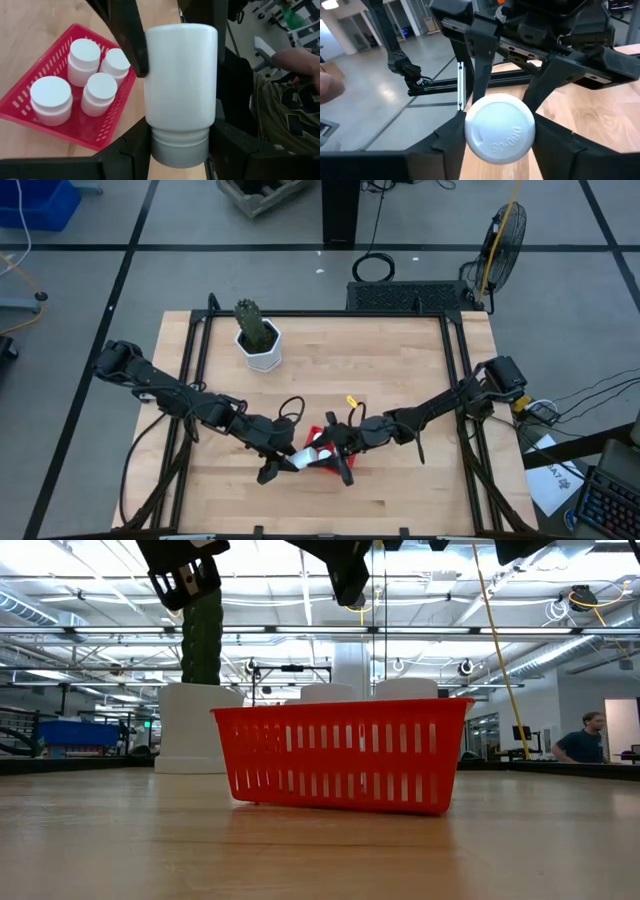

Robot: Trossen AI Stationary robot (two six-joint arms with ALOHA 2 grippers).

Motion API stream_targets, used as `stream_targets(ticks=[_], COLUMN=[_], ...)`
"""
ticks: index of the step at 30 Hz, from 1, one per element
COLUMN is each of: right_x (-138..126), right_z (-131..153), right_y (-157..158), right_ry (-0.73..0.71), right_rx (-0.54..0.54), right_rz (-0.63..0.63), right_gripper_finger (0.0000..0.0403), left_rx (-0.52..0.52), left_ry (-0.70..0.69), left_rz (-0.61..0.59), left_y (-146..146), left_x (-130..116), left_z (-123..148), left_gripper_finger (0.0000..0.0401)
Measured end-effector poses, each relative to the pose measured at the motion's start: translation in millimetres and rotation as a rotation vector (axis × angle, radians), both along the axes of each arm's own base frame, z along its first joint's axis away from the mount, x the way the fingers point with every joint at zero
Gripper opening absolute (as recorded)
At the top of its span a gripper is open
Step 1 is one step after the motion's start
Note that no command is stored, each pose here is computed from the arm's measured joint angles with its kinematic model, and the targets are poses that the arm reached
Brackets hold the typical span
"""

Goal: Pick and place pill bottles into a basket
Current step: Put the white pill bottle into the red bin

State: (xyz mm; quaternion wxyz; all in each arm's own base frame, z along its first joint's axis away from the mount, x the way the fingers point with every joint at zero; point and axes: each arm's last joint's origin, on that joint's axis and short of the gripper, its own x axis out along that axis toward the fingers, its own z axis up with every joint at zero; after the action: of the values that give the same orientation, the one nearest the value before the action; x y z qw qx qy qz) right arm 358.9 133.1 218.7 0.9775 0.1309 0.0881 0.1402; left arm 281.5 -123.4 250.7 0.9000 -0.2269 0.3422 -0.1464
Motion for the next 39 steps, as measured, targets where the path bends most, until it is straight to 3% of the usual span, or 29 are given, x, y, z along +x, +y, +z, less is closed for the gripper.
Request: stream_targets(ticks=[2,9,19,26,30,35,39], right_x=[0.0,-0.1,-12.6,-33.0,-54.7,-83.5,-98.2], right_z=[0.4,-0.6,-5.6,-9.3,-5.7,-1.9,7.4], right_y=[0.1,0.0,16.7,35.5,44.1,50.2,46.3], right_ry=[-0.005,0.0,-0.03,-0.058,-0.176,-0.405,-0.586], right_rx=[-0.001,-0.027,-0.163,-0.258,-0.265,-0.253,-0.206], right_rz=[0.002,0.004,-0.06,-0.147,-0.206,-0.225,-0.226], right_gripper_finger=[0.0167,0.0166,0.0166,0.0166,0.0166,0.0166,0.0166], left_rx=[0.0,0.005,0.161,0.271,0.313,0.375,0.362], left_ry=[0.001,-0.004,-0.162,-0.32,-0.469,-0.652,-0.837], left_rz=[0.0,-0.008,-0.042,0.016,0.021,0.123,0.195], left_y=[0.0,-2.5,-16.2,-31.0,-44.1,-50.5,-51.3], left_x=[0.0,-1.0,-3.2,-6.7,-10.3,-11.9,-12.5], left_z=[-0.1,0.1,5.8,15.6,27.3,44.6,64.1], left_gripper_finger=[0.0166,0.0195,0.0282,0.0291,0.0278,0.0258,0.0244])
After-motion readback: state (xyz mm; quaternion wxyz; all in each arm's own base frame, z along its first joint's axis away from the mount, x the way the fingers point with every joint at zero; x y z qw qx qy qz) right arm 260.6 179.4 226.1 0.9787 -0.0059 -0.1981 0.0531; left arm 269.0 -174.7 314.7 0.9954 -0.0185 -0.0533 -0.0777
